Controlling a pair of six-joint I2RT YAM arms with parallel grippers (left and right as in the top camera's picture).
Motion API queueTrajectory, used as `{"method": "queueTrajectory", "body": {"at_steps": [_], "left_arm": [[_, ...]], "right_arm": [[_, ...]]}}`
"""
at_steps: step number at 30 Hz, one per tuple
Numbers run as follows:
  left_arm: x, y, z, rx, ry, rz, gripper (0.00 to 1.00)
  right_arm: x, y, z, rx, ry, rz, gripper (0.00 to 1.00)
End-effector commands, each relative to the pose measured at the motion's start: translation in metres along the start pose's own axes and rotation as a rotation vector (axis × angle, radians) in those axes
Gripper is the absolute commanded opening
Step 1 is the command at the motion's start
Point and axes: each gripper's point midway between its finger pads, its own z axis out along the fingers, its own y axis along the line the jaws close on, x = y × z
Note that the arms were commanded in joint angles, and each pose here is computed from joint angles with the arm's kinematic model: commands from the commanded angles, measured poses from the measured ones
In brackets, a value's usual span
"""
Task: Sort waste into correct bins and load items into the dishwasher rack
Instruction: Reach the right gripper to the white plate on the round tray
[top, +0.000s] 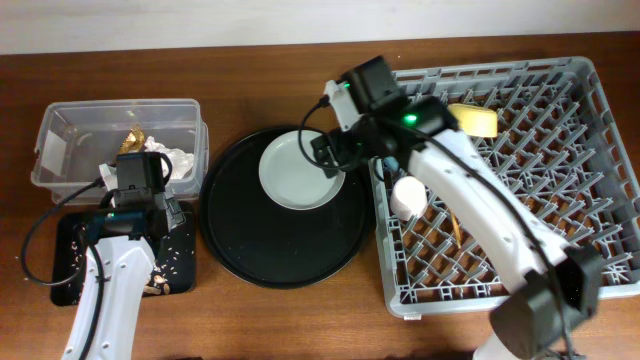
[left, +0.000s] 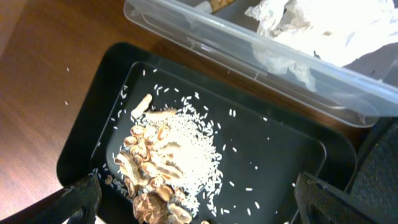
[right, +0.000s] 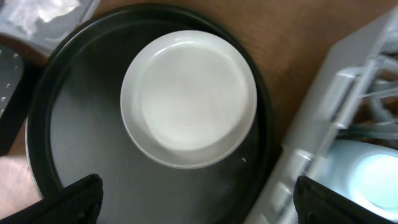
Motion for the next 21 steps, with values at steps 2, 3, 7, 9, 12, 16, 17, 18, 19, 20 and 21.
{"method": "queueTrajectory", "body": {"at_steps": [2, 3, 7, 9, 12, 16, 17, 18, 19, 20, 21], "left_arm": [[-0.005, -0.001, -0.002, 0.008, -0.009, -0.006, 0.99], [-0.004, -0.001, -0.002, 0.009, -0.009, -0.006, 0.99], [-0.004, -0.001, -0.002, 0.009, -0.009, -0.006, 0.99], [-0.004, -0.001, -0.002, 0.009, -0.009, -0.006, 0.99], [-0.004, -0.001, -0.002, 0.009, -0.009, -0.006, 0.99], [-0.005, -0.001, -0.002, 0.008, -0.009, -0.006, 0.99], [-0.004, -0.001, -0.002, 0.009, -0.009, -0.006, 0.99], [-0.004, -0.001, -0.002, 0.008, -0.009, -0.006, 0.99], [-0.004, -0.001, -0.002, 0.008, -0.009, -0.006, 0.99], [-0.004, -0.001, -0.002, 0.008, -0.009, -0.006, 0.99], [-0.004, -0.001, -0.002, 0.009, -0.009, -0.006, 0.99]], "right_arm": [[0.013, 0.006, 0.047, -0.070, 0.089, 0.105, 0.75], [0.017, 0.009, 0.058, -0.094, 0.112, 0.117, 0.59], [0.040, 0.029, 0.113, -0.160, 0.218, 0.140, 0.12], [0.052, 0.041, 0.138, -0.169, 0.254, 0.116, 0.07], [0.069, 0.065, 0.165, -0.185, 0.295, 0.068, 0.07], [0.085, 0.098, 0.171, -0.209, 0.329, 0.003, 0.08], [0.088, 0.106, 0.170, -0.214, 0.335, -0.013, 0.09], [0.091, 0.115, 0.169, -0.221, 0.342, -0.030, 0.10], [0.095, 0.122, 0.169, -0.225, 0.352, -0.045, 0.11], [0.100, 0.129, 0.168, -0.228, 0.363, -0.058, 0.11], [0.106, 0.138, 0.166, -0.234, 0.378, -0.079, 0.13]]}}
